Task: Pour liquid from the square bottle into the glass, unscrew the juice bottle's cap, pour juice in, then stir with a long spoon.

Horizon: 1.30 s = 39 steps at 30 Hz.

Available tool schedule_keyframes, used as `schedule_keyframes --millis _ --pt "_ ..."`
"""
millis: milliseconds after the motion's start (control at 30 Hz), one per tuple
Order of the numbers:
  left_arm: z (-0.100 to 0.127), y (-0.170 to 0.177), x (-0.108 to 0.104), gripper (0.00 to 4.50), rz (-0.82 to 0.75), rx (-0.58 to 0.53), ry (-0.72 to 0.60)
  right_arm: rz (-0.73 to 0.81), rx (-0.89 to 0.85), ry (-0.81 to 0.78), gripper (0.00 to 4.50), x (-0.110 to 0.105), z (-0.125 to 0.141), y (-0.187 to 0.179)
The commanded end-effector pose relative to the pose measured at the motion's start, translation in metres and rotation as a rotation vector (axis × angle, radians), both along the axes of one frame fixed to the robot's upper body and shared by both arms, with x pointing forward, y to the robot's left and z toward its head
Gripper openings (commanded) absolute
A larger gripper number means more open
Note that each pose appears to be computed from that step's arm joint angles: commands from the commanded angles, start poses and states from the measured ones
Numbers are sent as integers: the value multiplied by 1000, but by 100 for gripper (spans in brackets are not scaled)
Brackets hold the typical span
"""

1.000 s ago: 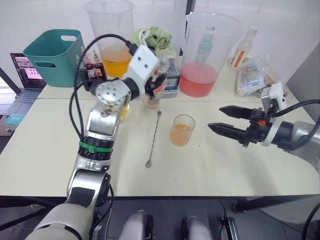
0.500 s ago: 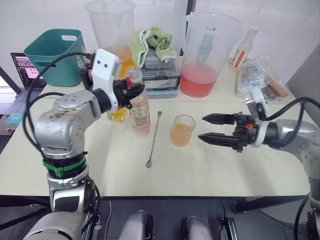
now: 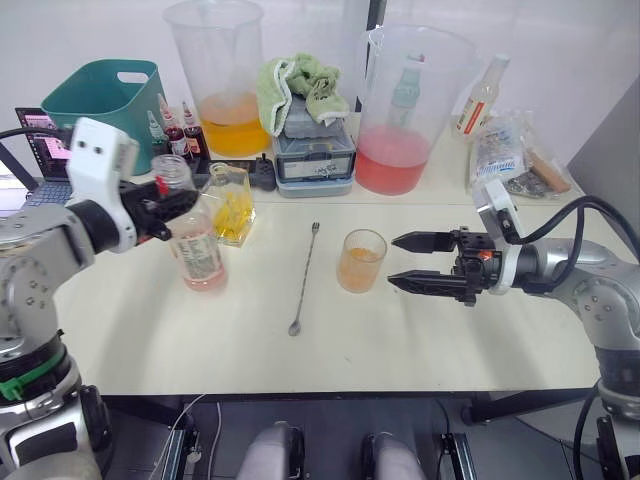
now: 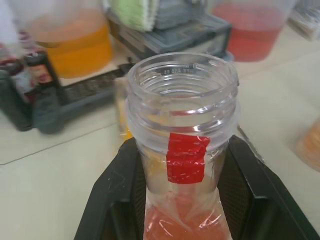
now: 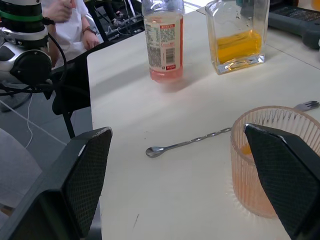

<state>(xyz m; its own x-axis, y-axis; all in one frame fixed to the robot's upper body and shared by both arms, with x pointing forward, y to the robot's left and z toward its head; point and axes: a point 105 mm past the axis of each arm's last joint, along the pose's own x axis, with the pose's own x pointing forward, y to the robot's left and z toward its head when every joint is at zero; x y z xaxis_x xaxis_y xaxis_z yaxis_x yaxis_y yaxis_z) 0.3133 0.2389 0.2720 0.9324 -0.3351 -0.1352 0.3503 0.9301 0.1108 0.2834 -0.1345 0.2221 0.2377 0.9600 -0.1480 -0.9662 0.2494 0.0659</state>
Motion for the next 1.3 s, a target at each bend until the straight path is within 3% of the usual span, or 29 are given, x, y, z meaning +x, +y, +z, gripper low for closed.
schedule_keyframes --millis 33,233,467,933,1300 --pt "23 30 -6 160 92 -33 -123 8 5 -73 448 1 15 -1" --pt "30 82 4 160 275 -58 -214 -67 9 -133 448 12 24 -6" --pt "13 106 35 160 334 -62 -186 -156 19 -213 448 15 35 -16" --pt "5 79 89 160 225 -95 -196 -233 -3 -232 448 7 34 -25" --pt "-2 63 105 160 182 -46 -163 -257 -4 -233 448 3 31 -29"
